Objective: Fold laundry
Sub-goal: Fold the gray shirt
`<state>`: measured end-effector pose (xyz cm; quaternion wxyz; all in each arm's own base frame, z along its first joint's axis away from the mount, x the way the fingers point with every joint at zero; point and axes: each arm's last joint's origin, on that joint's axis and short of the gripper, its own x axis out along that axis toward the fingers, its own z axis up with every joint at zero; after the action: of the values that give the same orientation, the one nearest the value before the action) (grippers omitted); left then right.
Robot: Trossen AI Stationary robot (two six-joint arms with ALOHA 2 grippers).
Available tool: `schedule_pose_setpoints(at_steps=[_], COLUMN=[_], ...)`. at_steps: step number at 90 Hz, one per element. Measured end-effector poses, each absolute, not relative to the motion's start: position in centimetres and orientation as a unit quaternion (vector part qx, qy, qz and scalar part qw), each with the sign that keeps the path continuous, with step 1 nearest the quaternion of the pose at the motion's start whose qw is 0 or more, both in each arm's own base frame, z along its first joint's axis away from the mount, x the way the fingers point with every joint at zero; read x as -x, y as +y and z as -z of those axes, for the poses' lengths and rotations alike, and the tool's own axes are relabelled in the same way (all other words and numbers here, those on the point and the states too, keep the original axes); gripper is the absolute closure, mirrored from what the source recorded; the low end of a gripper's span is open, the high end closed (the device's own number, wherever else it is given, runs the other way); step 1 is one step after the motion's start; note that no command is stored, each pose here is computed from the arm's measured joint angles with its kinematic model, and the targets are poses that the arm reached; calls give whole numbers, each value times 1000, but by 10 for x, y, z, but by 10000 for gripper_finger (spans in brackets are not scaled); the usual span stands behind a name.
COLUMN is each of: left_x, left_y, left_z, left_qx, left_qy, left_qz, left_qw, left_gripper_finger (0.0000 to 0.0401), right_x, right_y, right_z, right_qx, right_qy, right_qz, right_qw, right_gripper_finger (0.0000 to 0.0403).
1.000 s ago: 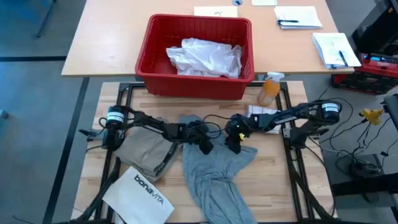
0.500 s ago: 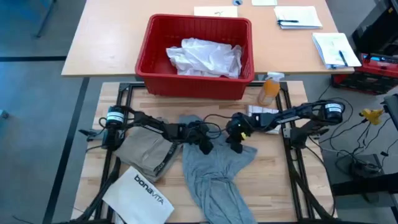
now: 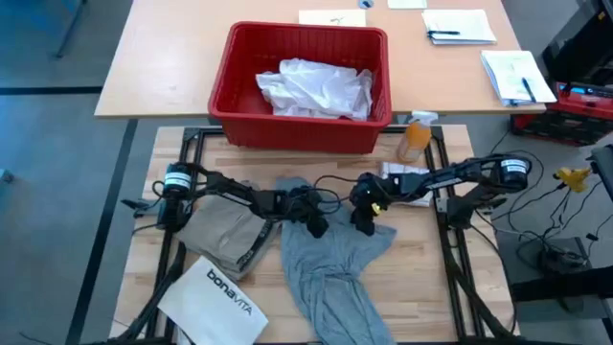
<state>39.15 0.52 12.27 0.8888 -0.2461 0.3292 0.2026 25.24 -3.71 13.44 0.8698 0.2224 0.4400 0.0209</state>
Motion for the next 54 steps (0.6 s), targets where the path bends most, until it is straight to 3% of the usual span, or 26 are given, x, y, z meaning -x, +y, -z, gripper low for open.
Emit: schedule_pose_setpoints(at_steps=[10,19,54], left_x=[-392,-392,-392], left_y=[5,5,5], left_z=[-123,-123,-123], left_qx=[246,246,246], left_qy=[329,329,329], left_qz=[-203,-203,-203], left_qw=[889,889,889], left_gripper_finger=[401,401,401], right_x=[-253,-254,-256], right_y=[-37,-37,-38], right_z=[-135,-136,-128], right_qx=[-218,-213,-187], right_qy=[435,430,440], right_qz=[-22,-21,-20], right_qw=[873,877,878], right_gripper_finger=[232,224,286])
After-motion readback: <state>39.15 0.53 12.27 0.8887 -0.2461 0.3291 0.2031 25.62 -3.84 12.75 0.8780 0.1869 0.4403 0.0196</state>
